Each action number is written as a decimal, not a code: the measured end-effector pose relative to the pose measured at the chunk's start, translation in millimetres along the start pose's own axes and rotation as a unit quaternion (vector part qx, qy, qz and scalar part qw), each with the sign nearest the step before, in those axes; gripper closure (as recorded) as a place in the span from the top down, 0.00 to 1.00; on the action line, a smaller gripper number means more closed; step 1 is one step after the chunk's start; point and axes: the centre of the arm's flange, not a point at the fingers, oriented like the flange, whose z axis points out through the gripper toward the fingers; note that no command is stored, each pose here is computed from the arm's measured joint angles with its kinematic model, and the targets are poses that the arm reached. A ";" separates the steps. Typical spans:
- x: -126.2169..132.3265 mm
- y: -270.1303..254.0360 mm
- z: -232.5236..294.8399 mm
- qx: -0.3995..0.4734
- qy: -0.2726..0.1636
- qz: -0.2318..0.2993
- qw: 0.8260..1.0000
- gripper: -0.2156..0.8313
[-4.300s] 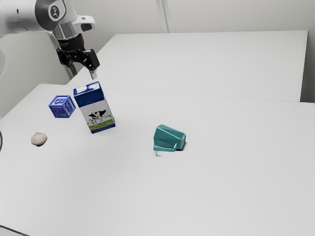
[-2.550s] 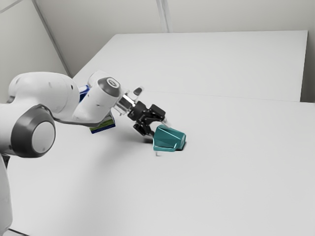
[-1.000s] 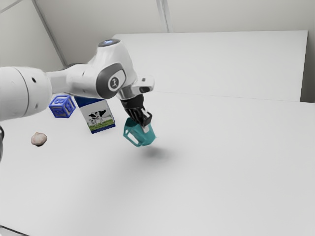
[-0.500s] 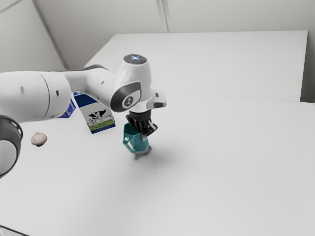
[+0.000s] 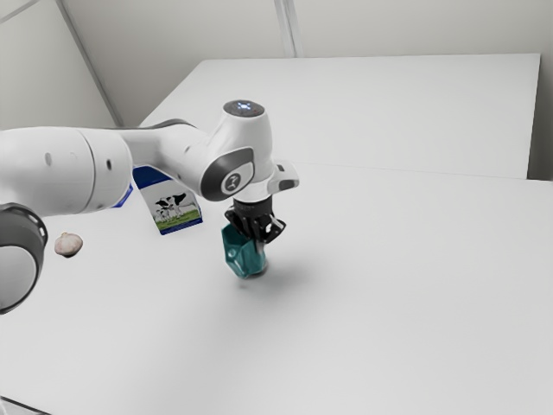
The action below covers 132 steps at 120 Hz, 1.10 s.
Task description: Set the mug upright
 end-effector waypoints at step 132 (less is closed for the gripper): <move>9.0 -96.4 -229.3 -0.082 0.088 -0.002 0.993 0.78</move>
